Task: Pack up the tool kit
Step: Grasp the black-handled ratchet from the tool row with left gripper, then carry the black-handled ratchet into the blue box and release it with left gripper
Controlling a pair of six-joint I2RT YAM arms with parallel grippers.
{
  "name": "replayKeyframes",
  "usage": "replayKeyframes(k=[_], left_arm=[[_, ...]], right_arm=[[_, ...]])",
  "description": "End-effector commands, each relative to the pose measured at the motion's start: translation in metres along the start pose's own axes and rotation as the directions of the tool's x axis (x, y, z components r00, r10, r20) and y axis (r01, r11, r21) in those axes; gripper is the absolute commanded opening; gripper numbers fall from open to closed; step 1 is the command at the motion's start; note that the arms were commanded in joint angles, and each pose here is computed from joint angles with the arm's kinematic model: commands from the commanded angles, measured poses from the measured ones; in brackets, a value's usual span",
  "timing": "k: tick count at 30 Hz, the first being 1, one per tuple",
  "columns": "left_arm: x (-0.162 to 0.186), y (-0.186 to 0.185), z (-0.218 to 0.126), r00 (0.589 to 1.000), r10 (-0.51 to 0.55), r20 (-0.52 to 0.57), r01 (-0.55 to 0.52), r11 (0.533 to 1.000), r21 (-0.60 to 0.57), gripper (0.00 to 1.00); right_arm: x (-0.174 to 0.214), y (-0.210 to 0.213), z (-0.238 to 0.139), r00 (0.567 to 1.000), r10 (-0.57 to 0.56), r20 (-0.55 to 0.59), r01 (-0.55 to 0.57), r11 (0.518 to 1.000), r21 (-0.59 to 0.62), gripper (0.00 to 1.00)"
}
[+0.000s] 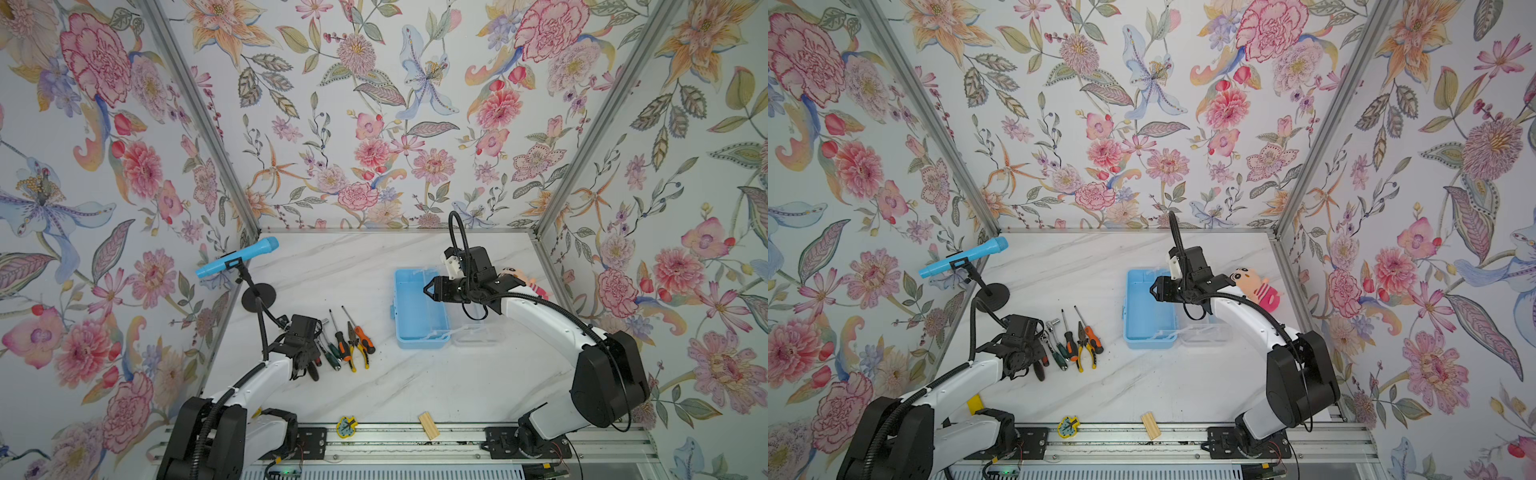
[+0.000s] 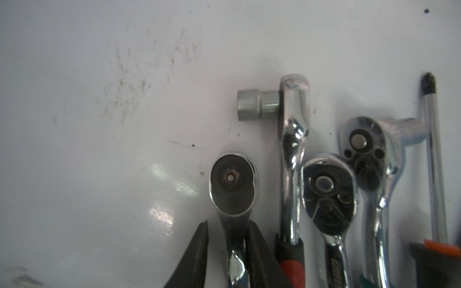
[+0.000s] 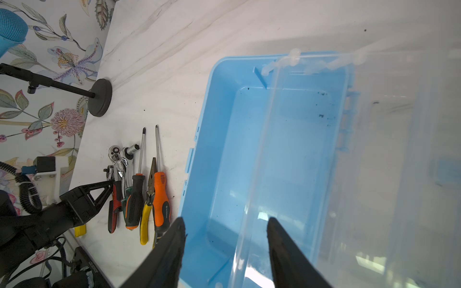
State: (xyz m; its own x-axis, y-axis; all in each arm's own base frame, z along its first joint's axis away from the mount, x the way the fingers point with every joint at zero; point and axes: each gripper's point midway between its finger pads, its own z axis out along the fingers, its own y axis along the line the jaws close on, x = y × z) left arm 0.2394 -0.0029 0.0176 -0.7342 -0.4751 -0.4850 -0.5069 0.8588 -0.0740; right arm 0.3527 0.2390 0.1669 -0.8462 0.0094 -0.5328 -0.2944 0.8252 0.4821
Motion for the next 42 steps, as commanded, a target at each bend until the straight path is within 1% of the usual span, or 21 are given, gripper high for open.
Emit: replayKeyframes(k=[1,4,5,7,8,12,14,15,17,19,21,23,25,27,29,31,34,35,37,41,42], left_arm=[[0.004,0.005,0.005,1.0,0.015,-0.012,-0.015,1.0,-0.016,0.26],[0.002,0.003,0.007,1.0,0.029,-0.011,-0.029,0.999,-0.015,0.21],[0.0,0.002,0.007,0.999,0.031,-0.01,-0.031,0.999,-0.014,0.18],[-0.003,0.0,0.006,0.999,0.047,-0.006,-0.047,0.999,-0.019,0.04],[-0.006,0.001,0.004,0.999,0.053,-0.002,-0.053,0.998,-0.025,0.0],[-0.031,-0.006,-0.014,0.993,0.11,0.053,-0.108,0.994,-0.023,0.0],[-0.052,-0.015,-0.034,0.986,0.14,0.09,-0.141,0.99,-0.003,0.0],[-0.065,-0.025,-0.048,0.983,0.143,0.114,-0.147,0.989,0.032,0.0],[-0.088,-0.054,-0.079,0.981,0.097,0.167,-0.123,0.98,0.153,0.0],[-0.102,-0.095,-0.111,0.976,0.039,0.212,-0.105,0.945,0.31,0.0],[-0.105,-0.147,-0.14,0.968,0.03,0.248,-0.137,0.894,0.426,0.0],[-0.101,-0.197,-0.16,0.962,0.032,0.271,-0.172,0.843,0.51,0.0],[-0.094,-0.247,-0.175,0.96,0.031,0.277,-0.197,0.779,0.596,0.0],[-0.084,-0.292,-0.181,0.96,0.039,0.277,-0.219,0.721,0.657,0.0],[-0.077,-0.328,-0.181,0.961,0.052,0.27,-0.231,0.683,0.693,0.0],[-0.062,-0.359,-0.17,0.965,0.089,0.248,-0.244,0.662,0.709,0.0],[-0.039,-0.392,-0.153,0.969,0.128,0.21,-0.242,0.639,0.73,0.0],[-0.031,-0.399,-0.146,0.971,0.142,0.194,-0.24,0.64,0.73,0.0],[-0.019,-0.404,-0.127,0.974,0.156,0.163,-0.226,0.66,0.717,0.0],[-0.006,-0.393,-0.089,0.979,0.162,0.127,-0.206,0.741,0.639,0.0],[-0.003,-0.393,-0.083,0.977,0.175,0.125,-0.214,0.748,0.628,0.0]], right_arm=[[0.001,-0.002,0.002,1.0,0.013,-0.001,-0.013,1.0,-0.014,0.54],[0.001,0.0,0.002,1.0,0.013,0.004,-0.013,1.0,-0.019,0.53],[0.001,-0.001,0.002,1.0,0.015,0.002,-0.015,1.0,-0.017,0.53],[0.0,0.001,0.0,1.0,0.014,0.006,-0.014,1.0,-0.022,0.53],[0.0,0.002,-0.001,1.0,0.013,0.009,-0.013,1.0,-0.025,0.53],[-0.002,0.009,-0.005,1.0,0.007,0.014,-0.006,0.999,-0.047,0.53],[-0.002,0.012,-0.008,1.0,0.014,0.017,-0.013,0.998,-0.059,0.53],[-0.003,0.014,-0.01,1.0,0.015,0.022,-0.014,0.998,-0.064,0.53],[-0.005,0.015,-0.015,0.999,0.022,0.028,-0.02,0.997,-0.073,0.53],[-0.008,0.014,-0.02,0.998,0.041,0.041,-0.038,0.996,-0.078,0.53],[-0.012,0.009,-0.028,0.996,0.06,0.067,-0.055,0.996,-0.069,0.53],[-0.017,0.004,-0.035,0.993,0.078,0.092,-0.073,0.996,-0.06,0.53],[-0.02,-0.002,-0.043,0.989,0.096,0.116,-0.091,0.995,-0.051,0.53],[-0.023,-0.008,-0.051,0.984,0.108,0.141,-0.103,0.994,-0.043,0.52],[-0.024,-0.012,-0.058,0.98,0.12,0.157,-0.115,0.993,-0.043,0.52],[-0.025,-0.015,-0.062,0.978,0.126,0.167,-0.12,0.992,-0.043,0.52],[-0.024,-0.02,-0.065,0.976,0.137,0.171,-0.132,0.99,-0.04,0.52],[-0.024,-0.021,-0.066,0.975,0.141,0.171,-0.136,0.99,-0.04,0.52],[-0.022,-0.023,-0.066,0.975,0.144,0.171,-0.14,0.989,-0.039,0.52],[-0.02,-0.025,-0.065,0.975,0.146,0.166,-0.142,0.989,-0.036,0.52],[-0.019,-0.025,-0.064,0.976,0.146,0.163,-0.142,0.989,-0.037,0.52]])
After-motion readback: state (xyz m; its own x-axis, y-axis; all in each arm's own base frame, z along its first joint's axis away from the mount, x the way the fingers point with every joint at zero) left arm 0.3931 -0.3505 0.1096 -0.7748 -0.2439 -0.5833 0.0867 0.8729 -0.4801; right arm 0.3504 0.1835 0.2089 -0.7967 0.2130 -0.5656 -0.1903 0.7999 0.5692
